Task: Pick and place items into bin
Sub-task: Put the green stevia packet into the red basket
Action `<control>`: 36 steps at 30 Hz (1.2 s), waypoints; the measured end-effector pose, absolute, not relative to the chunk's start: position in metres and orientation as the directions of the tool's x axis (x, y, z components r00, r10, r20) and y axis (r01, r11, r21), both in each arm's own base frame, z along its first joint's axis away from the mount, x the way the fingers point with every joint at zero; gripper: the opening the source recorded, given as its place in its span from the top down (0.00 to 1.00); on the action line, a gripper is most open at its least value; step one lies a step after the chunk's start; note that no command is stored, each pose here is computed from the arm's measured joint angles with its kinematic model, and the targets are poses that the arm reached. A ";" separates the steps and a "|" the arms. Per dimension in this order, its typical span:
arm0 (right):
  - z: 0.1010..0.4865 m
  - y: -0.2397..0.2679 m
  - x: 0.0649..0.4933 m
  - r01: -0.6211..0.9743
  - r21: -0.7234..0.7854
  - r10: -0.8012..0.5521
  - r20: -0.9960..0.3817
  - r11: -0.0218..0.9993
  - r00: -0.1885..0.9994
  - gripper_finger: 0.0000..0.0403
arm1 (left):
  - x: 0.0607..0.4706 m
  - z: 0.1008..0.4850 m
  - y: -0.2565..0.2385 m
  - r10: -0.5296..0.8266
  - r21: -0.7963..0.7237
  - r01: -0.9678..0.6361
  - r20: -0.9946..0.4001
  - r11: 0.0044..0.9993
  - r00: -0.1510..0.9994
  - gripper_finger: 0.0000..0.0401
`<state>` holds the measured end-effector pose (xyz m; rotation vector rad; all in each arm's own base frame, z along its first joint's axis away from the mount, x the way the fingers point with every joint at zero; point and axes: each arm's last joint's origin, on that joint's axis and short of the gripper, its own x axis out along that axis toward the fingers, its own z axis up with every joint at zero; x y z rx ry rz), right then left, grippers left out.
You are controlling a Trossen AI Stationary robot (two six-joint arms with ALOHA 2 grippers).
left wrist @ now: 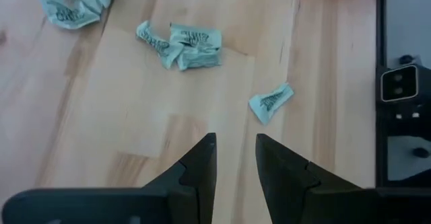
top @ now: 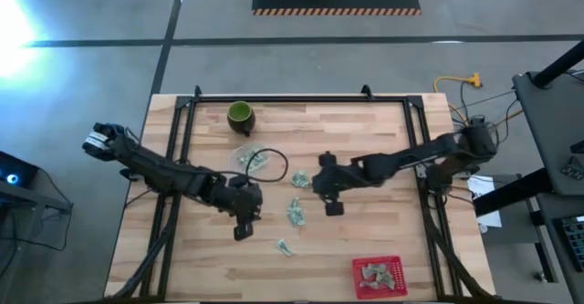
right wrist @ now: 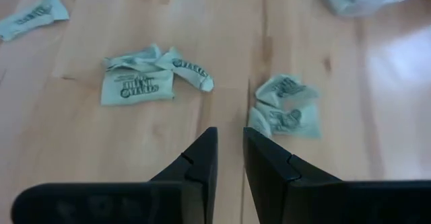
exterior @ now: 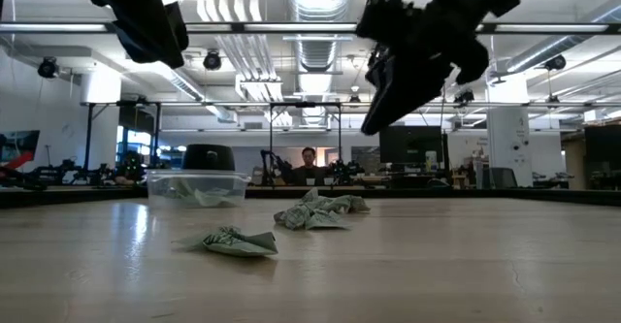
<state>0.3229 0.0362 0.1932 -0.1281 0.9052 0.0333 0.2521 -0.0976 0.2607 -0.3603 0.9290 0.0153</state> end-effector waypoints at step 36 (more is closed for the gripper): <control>0.133 0.003 0.361 0.040 -0.064 -0.075 -0.907 0.997 0.415 0.64 | 0.237 0.240 -0.113 -0.143 -0.313 -0.234 -0.827 0.921 0.543 0.78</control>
